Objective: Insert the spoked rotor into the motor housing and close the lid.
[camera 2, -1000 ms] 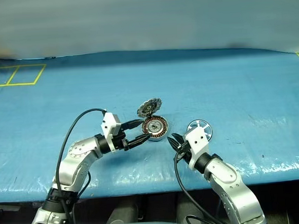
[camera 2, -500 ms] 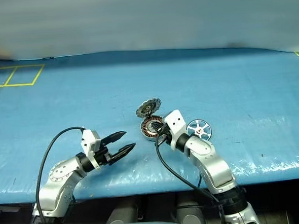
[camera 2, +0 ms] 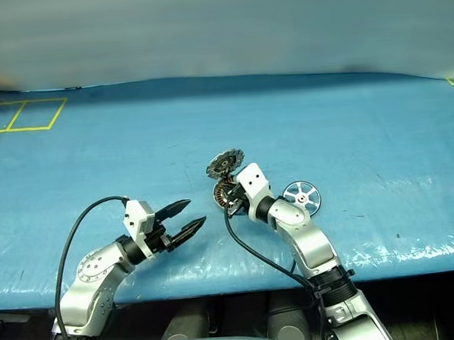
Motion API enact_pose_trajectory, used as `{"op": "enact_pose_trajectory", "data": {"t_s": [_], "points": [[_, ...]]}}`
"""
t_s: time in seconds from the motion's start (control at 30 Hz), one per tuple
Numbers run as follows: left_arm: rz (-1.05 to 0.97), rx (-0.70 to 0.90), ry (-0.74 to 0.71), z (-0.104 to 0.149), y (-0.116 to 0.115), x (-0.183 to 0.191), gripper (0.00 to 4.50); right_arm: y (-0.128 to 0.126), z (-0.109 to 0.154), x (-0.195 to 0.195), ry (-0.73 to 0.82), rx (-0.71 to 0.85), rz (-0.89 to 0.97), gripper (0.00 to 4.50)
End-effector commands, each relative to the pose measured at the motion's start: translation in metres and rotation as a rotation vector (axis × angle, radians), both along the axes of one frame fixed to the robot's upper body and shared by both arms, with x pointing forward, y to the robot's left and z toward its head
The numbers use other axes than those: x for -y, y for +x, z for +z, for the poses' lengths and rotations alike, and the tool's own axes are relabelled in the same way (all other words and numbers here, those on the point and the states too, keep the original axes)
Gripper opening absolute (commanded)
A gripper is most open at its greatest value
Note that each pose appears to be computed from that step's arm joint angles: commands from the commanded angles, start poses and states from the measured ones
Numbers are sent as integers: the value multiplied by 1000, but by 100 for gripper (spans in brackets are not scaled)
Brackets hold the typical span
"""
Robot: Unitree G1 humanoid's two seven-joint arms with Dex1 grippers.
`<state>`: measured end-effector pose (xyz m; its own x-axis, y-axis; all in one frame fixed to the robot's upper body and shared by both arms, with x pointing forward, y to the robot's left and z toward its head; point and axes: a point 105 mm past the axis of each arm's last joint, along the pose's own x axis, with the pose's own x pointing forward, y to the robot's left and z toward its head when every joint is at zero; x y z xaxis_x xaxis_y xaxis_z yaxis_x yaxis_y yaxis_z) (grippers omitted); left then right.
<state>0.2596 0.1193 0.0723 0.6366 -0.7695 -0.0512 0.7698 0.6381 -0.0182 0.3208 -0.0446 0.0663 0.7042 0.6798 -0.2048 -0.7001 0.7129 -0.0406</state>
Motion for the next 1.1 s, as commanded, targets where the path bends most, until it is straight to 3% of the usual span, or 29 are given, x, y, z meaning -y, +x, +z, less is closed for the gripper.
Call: {"op": "enact_pose_trajectory", "data": {"t_s": [0.03, 0.43, 0.73, 0.87, 1.1], "points": [[-13, 45, 0, 11, 3, 4, 334, -4, -1, -5, -11, 12, 19, 2], [-25, 44, 17, 11, 5, 7, 334, -7, -18, -2, -16, -47, -59, 2], [-12, 19, 38, 5, 7, 7, 334, -3, 40, -2, 242, 77, -61, 2], [-14, 19, 39, 4, 7, 8, 334, 1, 41, 1, 225, 86, -71, 2], [-19, 19, 40, 4, 7, 8, 334, 2, 17, 0, 80, 78, -101, 2]]}}
